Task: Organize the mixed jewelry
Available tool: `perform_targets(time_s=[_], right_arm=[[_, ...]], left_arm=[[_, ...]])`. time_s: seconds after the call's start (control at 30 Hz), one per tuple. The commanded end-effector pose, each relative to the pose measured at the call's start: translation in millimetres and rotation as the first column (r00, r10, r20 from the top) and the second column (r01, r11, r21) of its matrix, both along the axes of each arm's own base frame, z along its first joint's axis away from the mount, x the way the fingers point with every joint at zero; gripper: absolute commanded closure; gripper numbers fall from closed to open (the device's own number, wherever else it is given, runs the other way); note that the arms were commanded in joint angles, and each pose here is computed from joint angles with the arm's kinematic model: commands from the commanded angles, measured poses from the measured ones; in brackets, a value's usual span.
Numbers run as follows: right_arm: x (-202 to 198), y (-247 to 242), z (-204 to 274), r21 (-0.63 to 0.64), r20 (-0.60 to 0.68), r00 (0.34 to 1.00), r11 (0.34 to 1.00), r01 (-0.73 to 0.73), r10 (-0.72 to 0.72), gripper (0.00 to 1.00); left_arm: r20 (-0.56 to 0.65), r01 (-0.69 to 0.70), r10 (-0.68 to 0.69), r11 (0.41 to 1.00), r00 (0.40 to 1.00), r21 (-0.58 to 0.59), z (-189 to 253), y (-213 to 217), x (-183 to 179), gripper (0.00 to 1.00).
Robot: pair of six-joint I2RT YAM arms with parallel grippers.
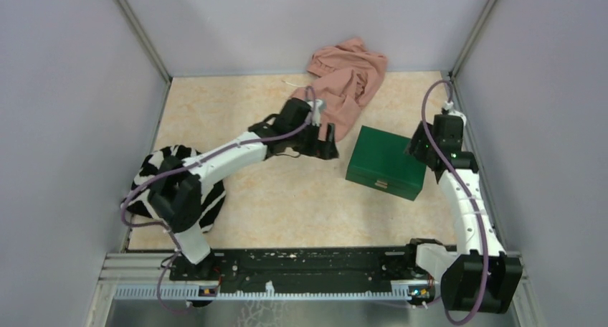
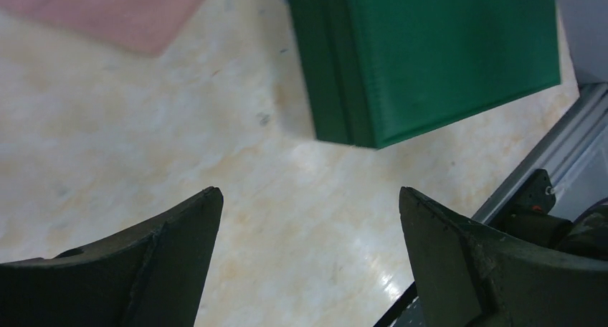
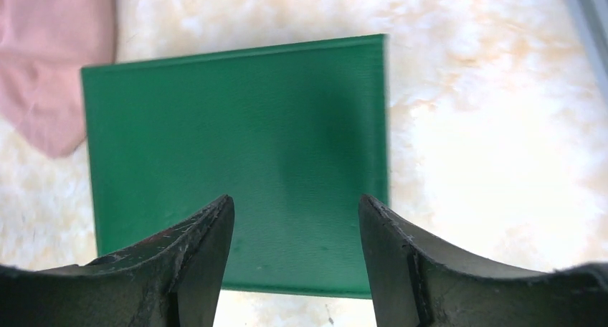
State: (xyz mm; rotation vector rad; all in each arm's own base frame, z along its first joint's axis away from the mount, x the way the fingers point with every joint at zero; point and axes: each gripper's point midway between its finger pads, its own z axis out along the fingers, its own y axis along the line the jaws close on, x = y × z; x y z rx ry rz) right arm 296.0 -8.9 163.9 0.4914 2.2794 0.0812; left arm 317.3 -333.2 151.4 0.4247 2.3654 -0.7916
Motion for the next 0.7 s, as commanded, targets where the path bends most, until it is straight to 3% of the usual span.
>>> perform_targets(time_s=[0.0,0.13,0.23,0.37,0.43,0.57,0.67], right_arm=[[-17,-31,3,0.005,0.01,0.98,0.98,0.2,-0.2,0.36],[-25,-9,-12,0.09,-0.015,0.993,0.989,0.12,-0.119,0.38],[-25,17,-20,0.174,-0.033,0.999,0.985,-0.015,0.021,0.49],[-27,32,-30,0.237,-0.075,0.994,0.969,-0.064,0.084,0.61],[-29,34,-38,0.249,-0.089,0.992,0.966,-0.064,0.088,0.73],[-33,31,-55,0.242,-0.149,0.986,0.969,-0.042,0.08,0.75],[-32,32,-53,0.251,-0.141,0.987,0.967,-0.041,0.079,0.76]], left_arm=[[0.04,0.043,-0.044,0.999,0.998,0.028,-10,-60,6,0.01],[0.051,0.077,-0.08,0.995,0.995,0.068,-22,-90,13,0.01],[0.045,0.081,-0.085,0.994,0.995,0.072,-31,-99,20,0.01],[0.051,0.084,-0.089,0.993,0.995,0.085,-35,-99,23,0.01],[0.063,0.108,-0.113,0.991,0.992,0.075,-33,-97,18,0.01],[0.144,0.094,-0.096,0.995,0.985,0.019,-8,-94,19,0.01],[0.138,0.11,-0.109,0.994,0.984,0.007,21,-91,13,0.01]])
